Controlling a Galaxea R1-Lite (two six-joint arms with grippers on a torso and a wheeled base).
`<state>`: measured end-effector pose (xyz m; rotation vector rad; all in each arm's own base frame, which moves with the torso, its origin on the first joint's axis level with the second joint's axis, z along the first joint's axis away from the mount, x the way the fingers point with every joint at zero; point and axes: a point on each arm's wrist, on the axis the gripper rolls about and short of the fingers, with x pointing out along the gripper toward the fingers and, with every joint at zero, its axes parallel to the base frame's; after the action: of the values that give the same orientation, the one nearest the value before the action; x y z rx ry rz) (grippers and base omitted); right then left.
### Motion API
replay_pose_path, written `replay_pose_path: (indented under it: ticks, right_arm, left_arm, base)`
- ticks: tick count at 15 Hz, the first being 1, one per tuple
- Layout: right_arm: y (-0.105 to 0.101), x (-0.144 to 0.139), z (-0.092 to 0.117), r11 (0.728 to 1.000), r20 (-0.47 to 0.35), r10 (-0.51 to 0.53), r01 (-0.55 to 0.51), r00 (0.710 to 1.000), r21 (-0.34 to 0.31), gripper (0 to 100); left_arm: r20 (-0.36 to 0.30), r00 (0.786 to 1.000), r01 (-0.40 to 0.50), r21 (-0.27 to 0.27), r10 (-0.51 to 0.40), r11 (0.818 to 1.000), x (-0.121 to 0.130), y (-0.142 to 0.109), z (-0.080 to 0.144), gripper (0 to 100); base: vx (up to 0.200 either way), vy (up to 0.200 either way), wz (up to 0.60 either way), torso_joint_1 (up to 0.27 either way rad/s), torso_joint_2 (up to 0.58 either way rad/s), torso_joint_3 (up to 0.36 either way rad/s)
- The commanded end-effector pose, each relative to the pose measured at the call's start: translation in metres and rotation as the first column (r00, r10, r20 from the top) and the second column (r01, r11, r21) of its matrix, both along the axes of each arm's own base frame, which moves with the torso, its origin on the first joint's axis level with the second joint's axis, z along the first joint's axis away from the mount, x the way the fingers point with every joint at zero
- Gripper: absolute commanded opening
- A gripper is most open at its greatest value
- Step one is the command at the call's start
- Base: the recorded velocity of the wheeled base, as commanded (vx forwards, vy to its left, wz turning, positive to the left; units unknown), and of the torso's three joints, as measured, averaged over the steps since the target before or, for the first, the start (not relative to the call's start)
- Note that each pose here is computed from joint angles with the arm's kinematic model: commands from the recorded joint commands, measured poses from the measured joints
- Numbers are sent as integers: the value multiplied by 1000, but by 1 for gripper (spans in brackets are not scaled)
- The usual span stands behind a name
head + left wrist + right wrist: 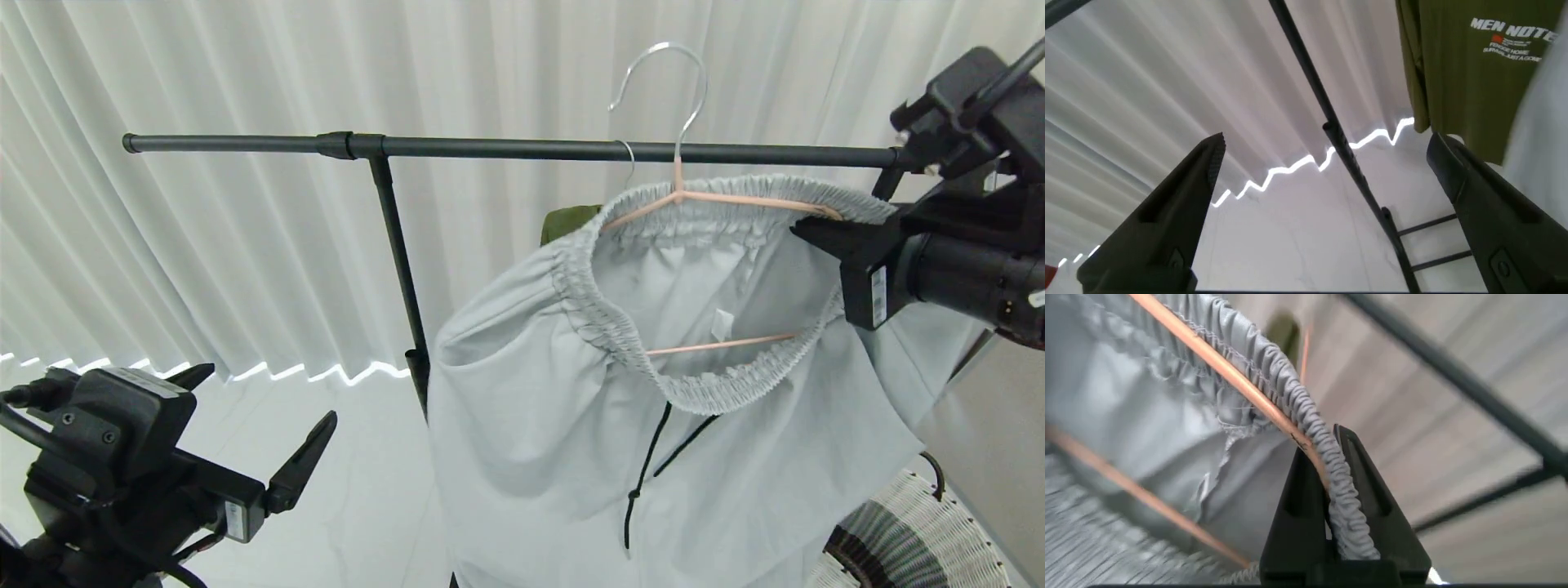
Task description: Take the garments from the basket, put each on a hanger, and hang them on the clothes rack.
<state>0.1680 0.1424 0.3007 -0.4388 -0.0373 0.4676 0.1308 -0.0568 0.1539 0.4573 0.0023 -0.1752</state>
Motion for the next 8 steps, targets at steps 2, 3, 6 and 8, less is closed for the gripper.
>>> replay_pose_path:
  ticks: [2, 3, 6, 8]
  right_arm:
    - [-30, -20, -11, 996, -61, -72, 69, 995, -52, 0]
    - [-42, -27, -12, 993, -82, -103, 98, 991, -62, 0]
    - [-81, -57, -19, 978, -118, -205, 198, 972, -66, 0]
    - [-110, -85, -28, 951, -139, -308, 299, 941, -86, 0]
  left_arm:
    - [19, 1000, -13, 32, 12, 999, -6, 5, 0, 100]
    - [12, 1000, -16, 37, 15, 999, -6, 5, -2, 100]
    - [-3, 999, -46, 44, 46, 998, -3, 9, -4, 100]
    - [-8, 999, -47, 47, 47, 998, -3, 9, -5, 100]
  base:
    - [0, 0, 0, 0, 0, 0]
    - [0, 0, 0, 0, 0, 0]
    - [0, 0, 0, 0, 0, 0]
    - [0, 0, 0, 0, 0, 0]
